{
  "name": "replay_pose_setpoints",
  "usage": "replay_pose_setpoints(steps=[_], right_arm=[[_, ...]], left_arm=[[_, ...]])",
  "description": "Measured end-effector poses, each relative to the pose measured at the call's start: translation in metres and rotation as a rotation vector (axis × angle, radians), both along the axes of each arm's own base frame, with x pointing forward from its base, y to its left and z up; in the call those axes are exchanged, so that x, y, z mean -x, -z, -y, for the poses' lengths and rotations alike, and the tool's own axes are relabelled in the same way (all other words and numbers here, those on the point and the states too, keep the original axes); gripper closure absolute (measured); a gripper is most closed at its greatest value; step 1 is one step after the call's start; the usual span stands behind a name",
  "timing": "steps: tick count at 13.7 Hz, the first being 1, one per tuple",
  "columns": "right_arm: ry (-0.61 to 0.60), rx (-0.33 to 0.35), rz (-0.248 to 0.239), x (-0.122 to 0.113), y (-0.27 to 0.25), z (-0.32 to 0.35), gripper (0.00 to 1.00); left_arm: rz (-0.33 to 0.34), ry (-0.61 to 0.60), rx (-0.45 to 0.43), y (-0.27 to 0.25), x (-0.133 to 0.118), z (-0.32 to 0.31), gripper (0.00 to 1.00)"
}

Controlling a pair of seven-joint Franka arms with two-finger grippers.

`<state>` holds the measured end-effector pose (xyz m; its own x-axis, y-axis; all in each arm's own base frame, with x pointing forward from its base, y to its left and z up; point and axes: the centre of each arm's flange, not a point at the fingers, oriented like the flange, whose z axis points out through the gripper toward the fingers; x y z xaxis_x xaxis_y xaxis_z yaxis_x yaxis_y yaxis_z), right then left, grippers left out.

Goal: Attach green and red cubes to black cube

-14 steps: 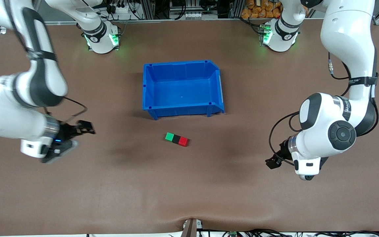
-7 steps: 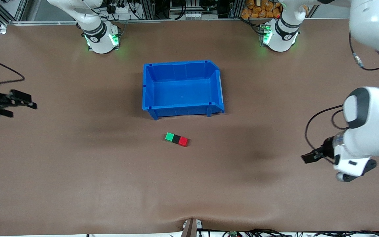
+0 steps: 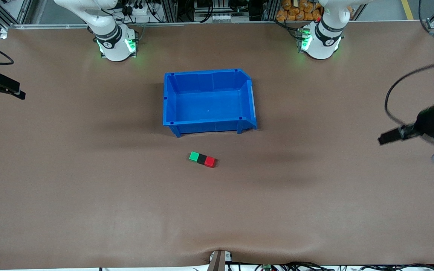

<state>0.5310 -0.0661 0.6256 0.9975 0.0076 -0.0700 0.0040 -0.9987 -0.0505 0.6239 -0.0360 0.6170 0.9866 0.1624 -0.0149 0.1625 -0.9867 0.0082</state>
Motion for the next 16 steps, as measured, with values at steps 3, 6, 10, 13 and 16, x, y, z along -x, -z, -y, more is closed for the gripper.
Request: replay_pose_setpoints(steps=[3, 6, 10, 13, 16], right_arm=[[0.06, 0.005, 0.014, 0.014, -0.019, -0.001, 0.0], [0.091, 0.005, 0.0, 0.019, -0.021, 0.001, 0.0], [0.104, 0.005, -0.005, 0.023, -0.031, 0.0, 0.0], [0.105, 0.006, 0.0, 0.024, -0.035, 0.0, 0.0], [0.105, 0.006, 0.001, 0.024, -0.035, 0.0, 0.0]], left_arm=[[-0.041, 0.092, -0.025, -0.051, 0.051, 0.002, 0.0], [-0.023, 0.141, -0.047, -0.088, 0.089, 0.009, 0.0], [-0.025, 0.142, -0.054, -0.091, 0.121, -0.017, 0.0], [-0.039, 0.137, -0.053, -0.052, 0.112, -0.022, 0.0], [-0.047, 0.129, -0.048, -0.038, 0.109, -0.026, 0.0]])
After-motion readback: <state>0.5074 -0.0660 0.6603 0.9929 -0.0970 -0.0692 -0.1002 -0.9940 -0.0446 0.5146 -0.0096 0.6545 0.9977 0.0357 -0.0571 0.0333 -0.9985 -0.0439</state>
